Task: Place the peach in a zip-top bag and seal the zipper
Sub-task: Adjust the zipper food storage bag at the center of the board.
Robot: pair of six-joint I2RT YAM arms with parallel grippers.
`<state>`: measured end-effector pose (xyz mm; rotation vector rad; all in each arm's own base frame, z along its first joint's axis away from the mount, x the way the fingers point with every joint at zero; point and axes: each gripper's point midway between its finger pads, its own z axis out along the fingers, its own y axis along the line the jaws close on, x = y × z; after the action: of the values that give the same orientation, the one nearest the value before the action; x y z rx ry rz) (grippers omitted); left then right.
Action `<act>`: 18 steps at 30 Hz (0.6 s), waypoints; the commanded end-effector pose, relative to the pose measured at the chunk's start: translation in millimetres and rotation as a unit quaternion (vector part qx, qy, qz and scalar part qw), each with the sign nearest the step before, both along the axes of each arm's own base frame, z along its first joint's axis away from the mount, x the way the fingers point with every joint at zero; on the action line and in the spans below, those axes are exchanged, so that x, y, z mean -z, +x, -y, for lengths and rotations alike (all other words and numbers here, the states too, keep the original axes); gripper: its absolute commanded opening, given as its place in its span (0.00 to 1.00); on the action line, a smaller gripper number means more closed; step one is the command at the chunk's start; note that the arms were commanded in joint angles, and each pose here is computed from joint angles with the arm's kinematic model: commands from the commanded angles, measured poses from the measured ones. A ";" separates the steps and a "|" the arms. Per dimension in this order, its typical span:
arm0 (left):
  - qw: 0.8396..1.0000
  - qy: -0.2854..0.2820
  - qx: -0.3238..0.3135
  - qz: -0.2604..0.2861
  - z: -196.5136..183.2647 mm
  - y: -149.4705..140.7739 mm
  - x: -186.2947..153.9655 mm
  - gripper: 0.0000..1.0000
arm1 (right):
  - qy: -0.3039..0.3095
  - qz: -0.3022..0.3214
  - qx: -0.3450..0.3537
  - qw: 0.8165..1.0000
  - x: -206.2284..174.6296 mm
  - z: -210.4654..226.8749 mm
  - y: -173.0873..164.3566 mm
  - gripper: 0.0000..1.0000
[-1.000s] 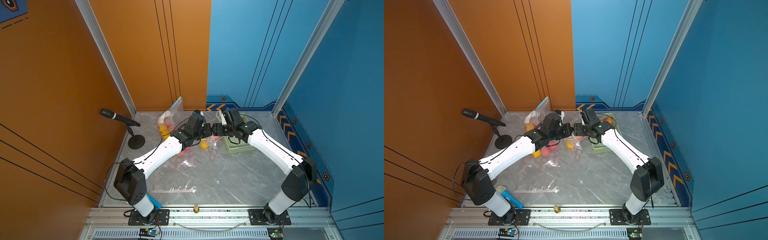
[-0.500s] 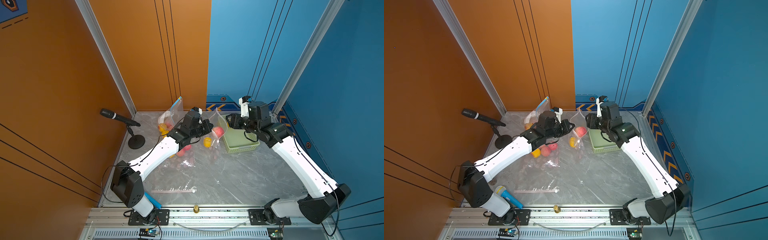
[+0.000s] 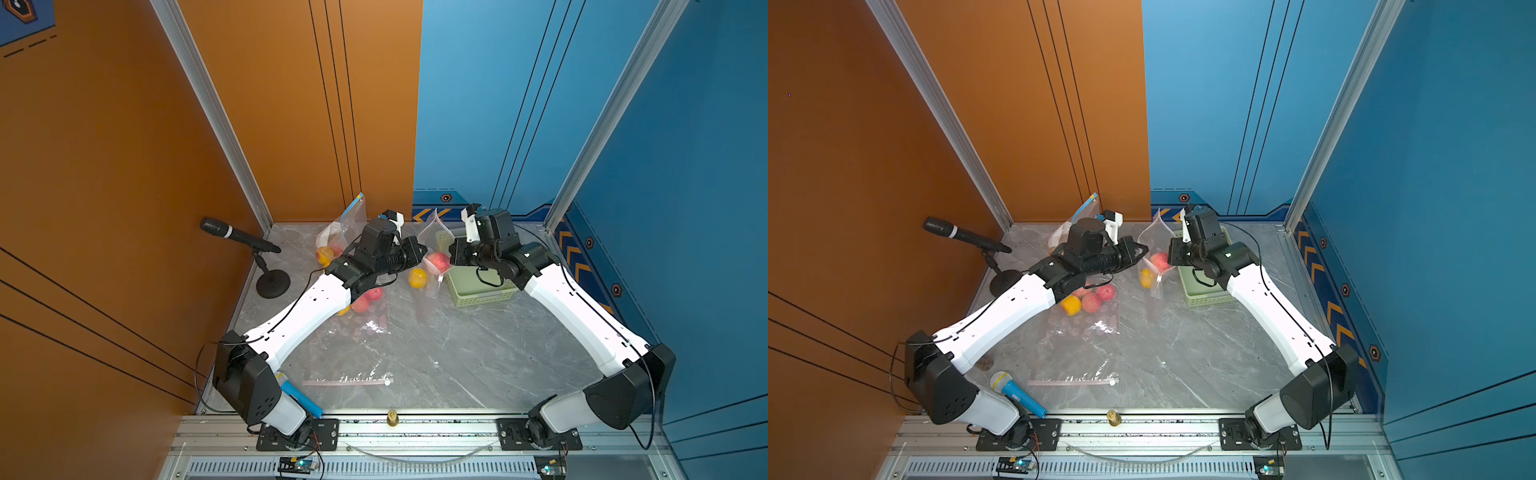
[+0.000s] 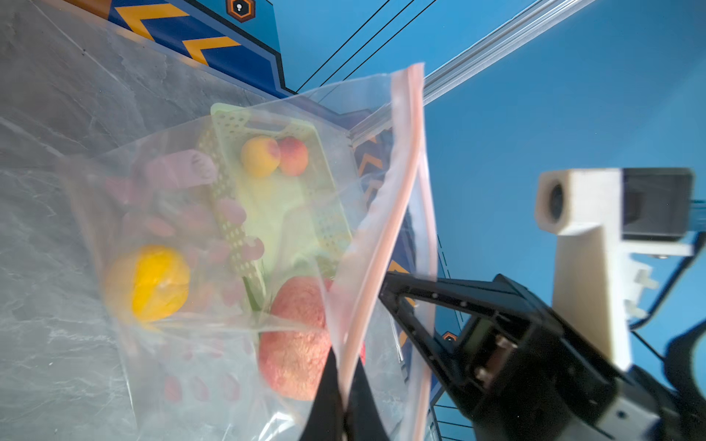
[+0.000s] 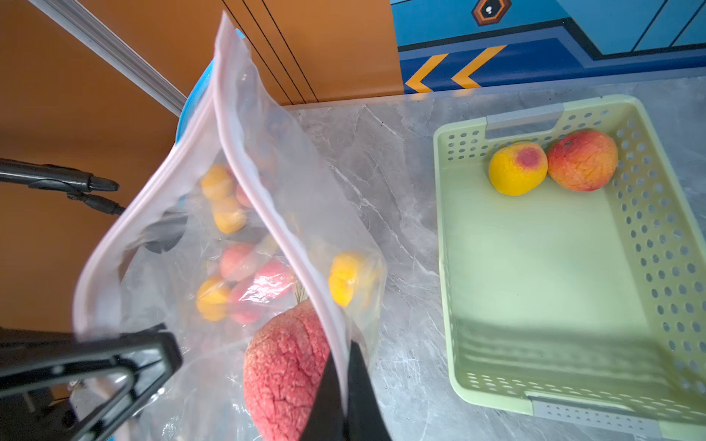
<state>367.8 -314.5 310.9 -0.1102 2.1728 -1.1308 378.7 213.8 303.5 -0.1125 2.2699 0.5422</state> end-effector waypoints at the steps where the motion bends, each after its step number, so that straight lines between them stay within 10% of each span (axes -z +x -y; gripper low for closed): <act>1: 0.998 0.058 -0.004 -0.011 -9.3 -1.4 22.5 0.00 | 0.033 0.042 -0.037 0.998 -51.2 -13.5 -18.8 0.00; 18: 0.995 0.078 -0.014 0.054 -22.5 -22.1 -33.2 0.00 | -0.022 -0.006 -0.007 1.000 -9.3 4.8 -24.7 0.00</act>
<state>346.8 -302.3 338.1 -0.0090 2.1549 -0.9932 361.1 205.7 312.0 -0.1250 2.2858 0.4808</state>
